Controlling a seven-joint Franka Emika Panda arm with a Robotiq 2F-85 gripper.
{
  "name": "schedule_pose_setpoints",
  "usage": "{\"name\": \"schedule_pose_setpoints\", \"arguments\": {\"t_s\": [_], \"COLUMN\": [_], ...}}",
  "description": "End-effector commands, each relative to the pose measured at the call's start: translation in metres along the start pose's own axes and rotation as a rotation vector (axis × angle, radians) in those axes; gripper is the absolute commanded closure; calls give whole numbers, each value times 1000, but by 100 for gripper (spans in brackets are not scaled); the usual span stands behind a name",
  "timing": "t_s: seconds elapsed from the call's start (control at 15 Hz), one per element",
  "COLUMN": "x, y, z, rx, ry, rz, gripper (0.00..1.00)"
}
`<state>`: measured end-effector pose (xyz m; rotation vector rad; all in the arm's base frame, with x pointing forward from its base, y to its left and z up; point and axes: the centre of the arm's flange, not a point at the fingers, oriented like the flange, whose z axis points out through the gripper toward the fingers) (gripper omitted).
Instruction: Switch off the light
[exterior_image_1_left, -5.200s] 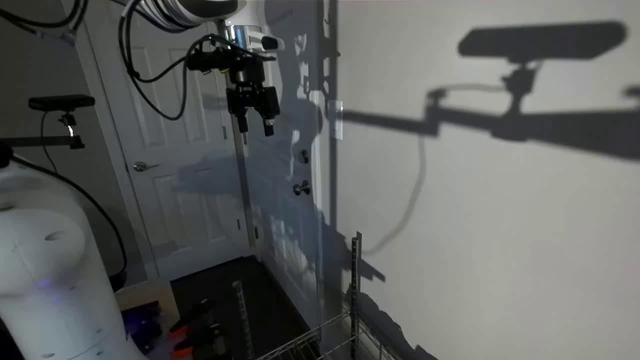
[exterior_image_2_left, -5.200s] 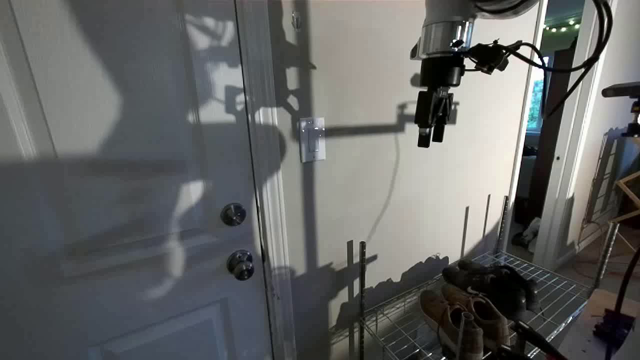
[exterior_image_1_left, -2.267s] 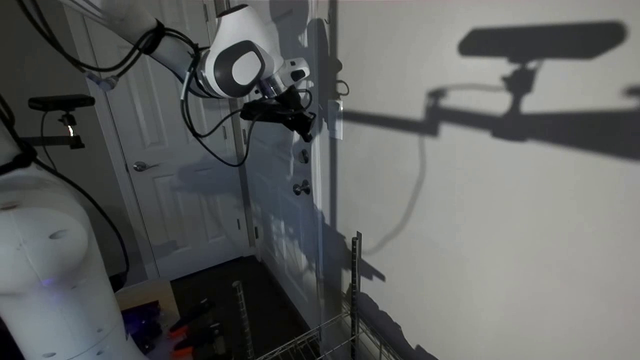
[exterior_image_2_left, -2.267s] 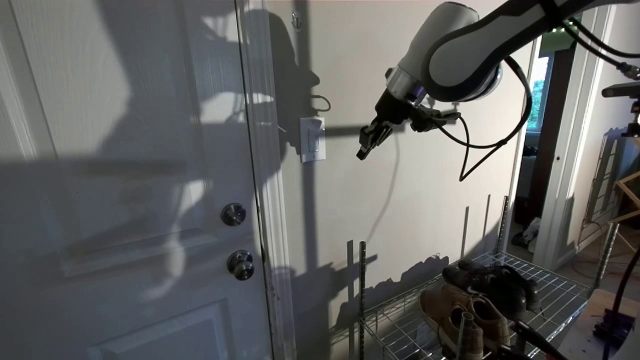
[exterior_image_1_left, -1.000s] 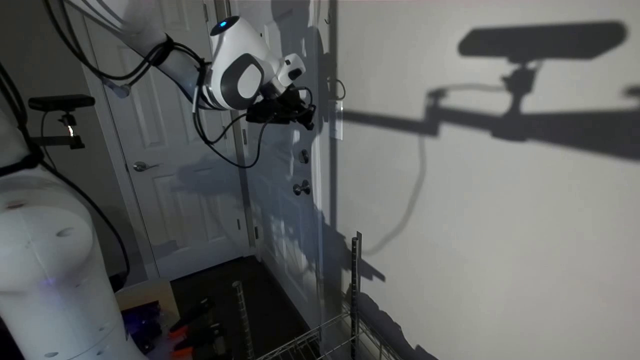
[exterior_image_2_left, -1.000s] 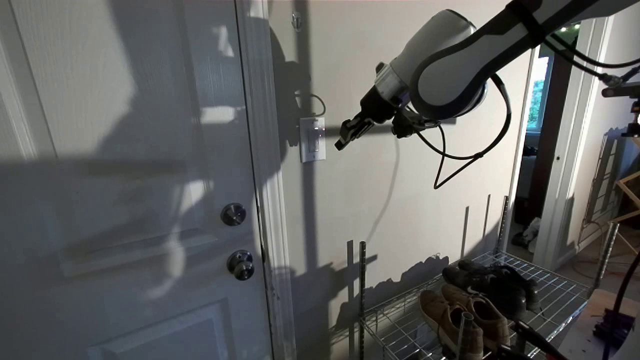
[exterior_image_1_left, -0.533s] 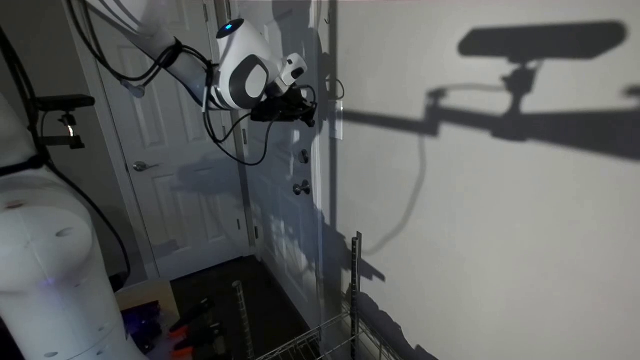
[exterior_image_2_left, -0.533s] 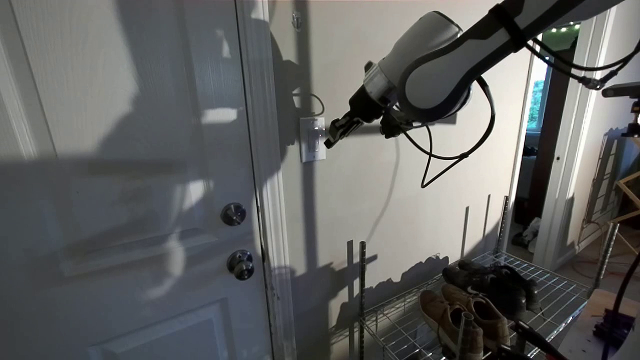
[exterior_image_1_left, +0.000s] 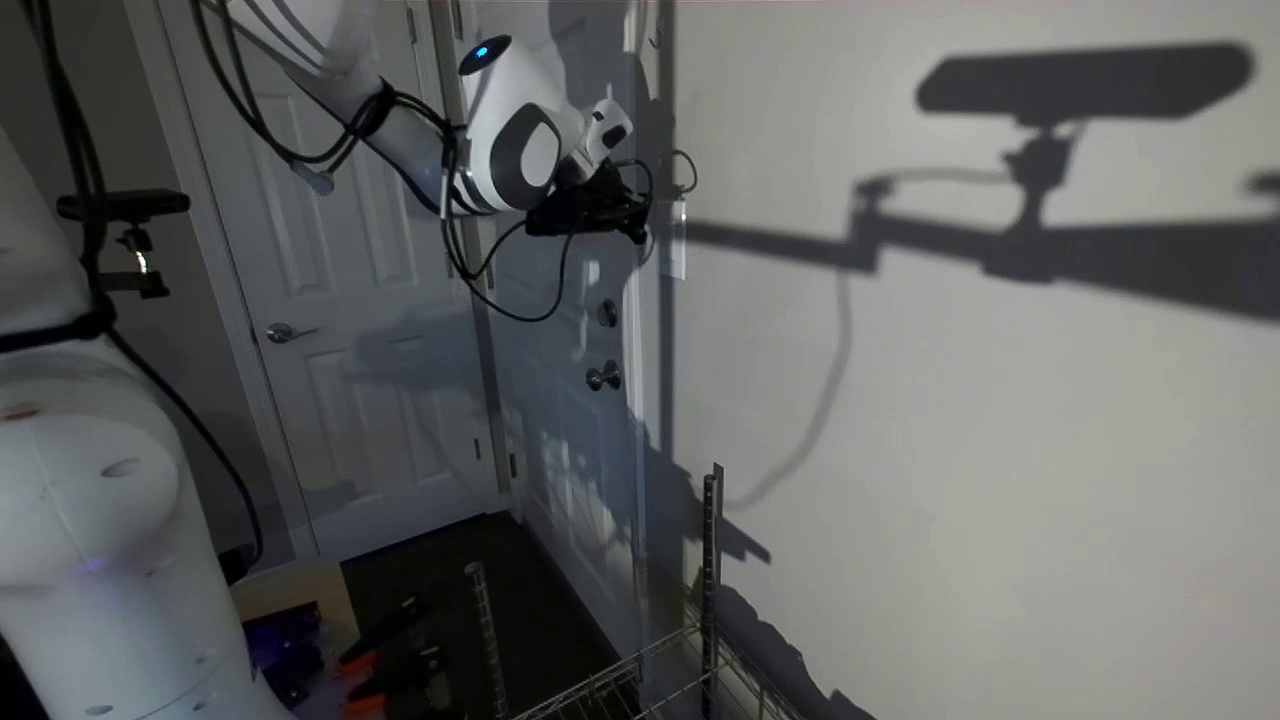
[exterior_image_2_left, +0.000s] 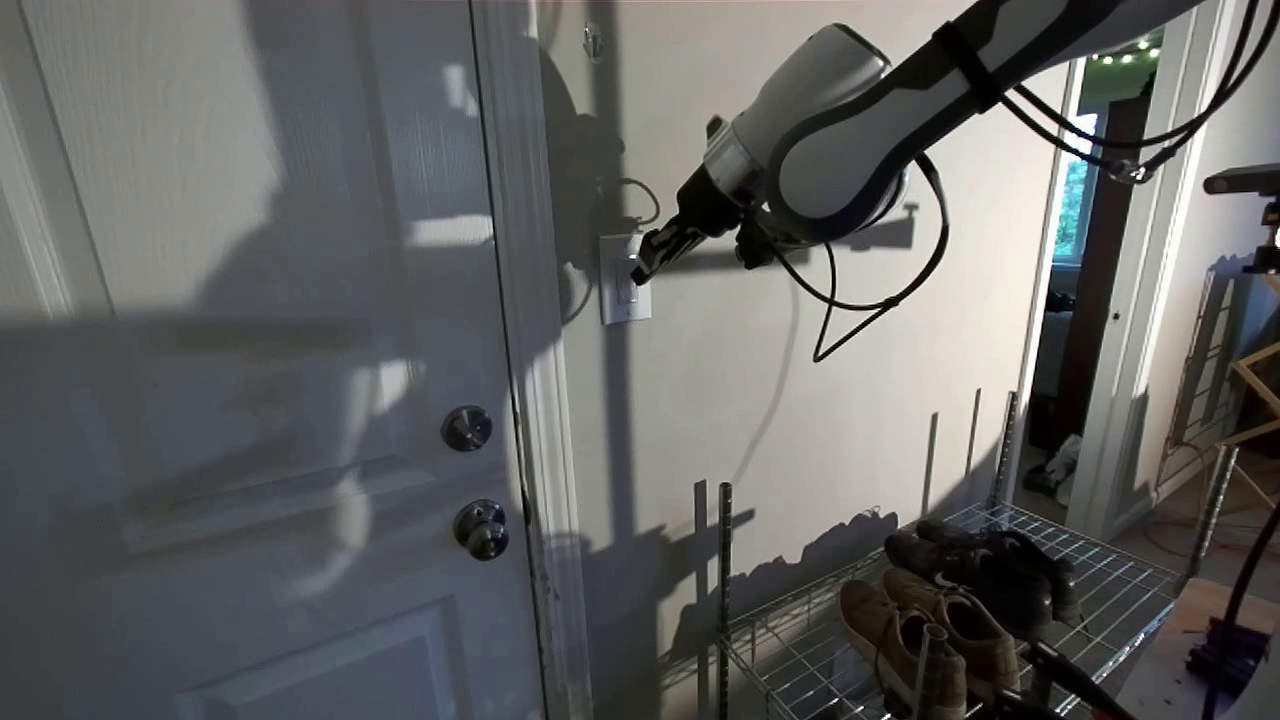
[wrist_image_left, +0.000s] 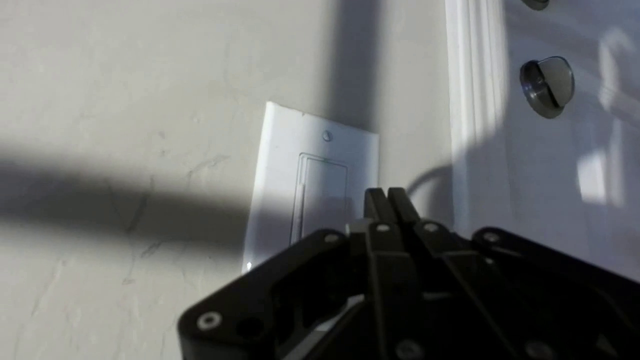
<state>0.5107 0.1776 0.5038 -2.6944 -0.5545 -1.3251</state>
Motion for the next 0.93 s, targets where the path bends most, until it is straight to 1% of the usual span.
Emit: {"name": "schedule_pose_setpoints", "arguments": {"t_s": [0.0,0.47,0.73,0.8,0.87], "x": [13,28,25,24,22], "y": [3,13,15,15,16], "z": [15,33,31,29,27], "rx": [-28,-58,-64,-62,-59], "ry": [32,39,25,19,15], "rz": [-10,-19,7,16,23], "gripper": [94,94,94,86,71]}}
